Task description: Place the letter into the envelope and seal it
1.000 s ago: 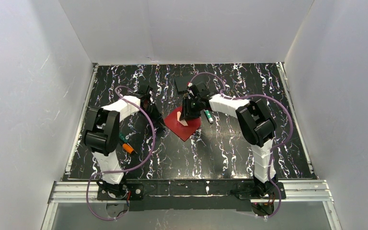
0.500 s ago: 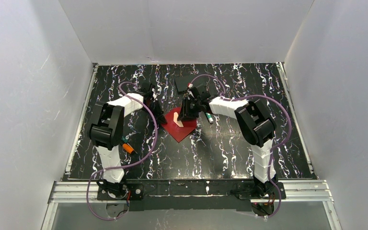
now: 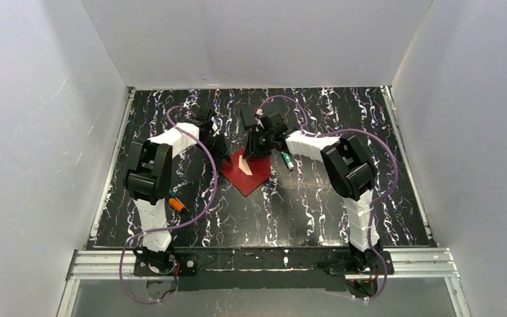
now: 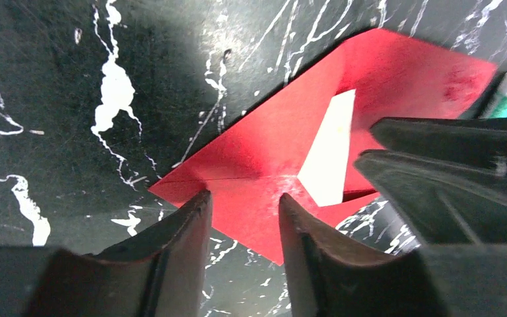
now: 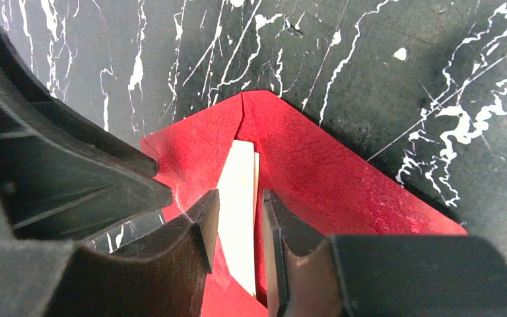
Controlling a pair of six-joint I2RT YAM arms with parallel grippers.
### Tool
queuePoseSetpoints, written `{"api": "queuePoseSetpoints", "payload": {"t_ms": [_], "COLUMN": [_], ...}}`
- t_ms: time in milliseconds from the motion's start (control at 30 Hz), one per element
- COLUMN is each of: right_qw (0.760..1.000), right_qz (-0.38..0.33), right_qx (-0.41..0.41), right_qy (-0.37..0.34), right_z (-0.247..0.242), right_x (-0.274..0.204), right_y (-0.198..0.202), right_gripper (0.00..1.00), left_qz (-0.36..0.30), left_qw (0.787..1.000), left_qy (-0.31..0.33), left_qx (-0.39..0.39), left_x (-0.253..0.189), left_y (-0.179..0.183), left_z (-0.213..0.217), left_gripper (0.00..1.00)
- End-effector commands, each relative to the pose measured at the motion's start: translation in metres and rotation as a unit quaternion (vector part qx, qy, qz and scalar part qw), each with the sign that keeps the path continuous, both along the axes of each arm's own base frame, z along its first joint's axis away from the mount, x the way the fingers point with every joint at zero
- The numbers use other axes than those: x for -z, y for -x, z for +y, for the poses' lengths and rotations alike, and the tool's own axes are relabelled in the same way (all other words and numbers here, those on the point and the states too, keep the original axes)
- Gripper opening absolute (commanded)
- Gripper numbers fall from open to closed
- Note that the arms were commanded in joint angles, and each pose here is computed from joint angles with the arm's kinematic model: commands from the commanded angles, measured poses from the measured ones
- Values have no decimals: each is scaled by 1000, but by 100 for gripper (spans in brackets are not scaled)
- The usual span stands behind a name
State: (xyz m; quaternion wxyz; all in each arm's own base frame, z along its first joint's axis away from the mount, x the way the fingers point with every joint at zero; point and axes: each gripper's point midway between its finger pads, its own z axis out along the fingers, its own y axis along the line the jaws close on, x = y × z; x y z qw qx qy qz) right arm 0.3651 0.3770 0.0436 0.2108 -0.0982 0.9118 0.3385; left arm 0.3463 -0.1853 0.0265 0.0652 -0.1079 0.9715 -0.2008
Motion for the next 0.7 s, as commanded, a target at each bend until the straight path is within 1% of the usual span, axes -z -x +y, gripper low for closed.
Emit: {"api": "queuePoseSetpoints", "payload": {"t_ms": [0, 67, 133, 167, 333, 500, 667], "right_qw": [999, 999, 999, 1000, 1000, 1000, 999], "right_qz": [-31, -30, -27, -26, -25, -25, -16], "right_qx": [-4, -3, -3, -2, -5, -12, -22], "right_qy": [-18, -18, -16, -13, -12, -14, -20], "right_z": [10, 11, 10, 10, 11, 14, 18], "right_x": [-14, -13, -10, -8, -4, -1, 3], "right_y": [-16, -17, -17, -17, -17, -18, -14], "right_gripper": [38, 38, 37, 37, 37, 35, 33], "left_qz": [-27, -24, -5, 4, 55, 92, 120], "left_qw": [1000, 999, 998, 997, 991, 988, 985], "left_qy": [8, -15, -50, -58, -73, -58, -36], "left_qx": [5, -17, -45, -54, -98, -114, -121], "left_x": [-41, -53, -56, -55, -31, -12, 4], "left_y": [-13, -13, -6, -2, 27, 38, 41], "left_z": [-3, 6, 19, 22, 30, 24, 15], "left_gripper": [48, 52, 54, 55, 54, 51, 47]}}
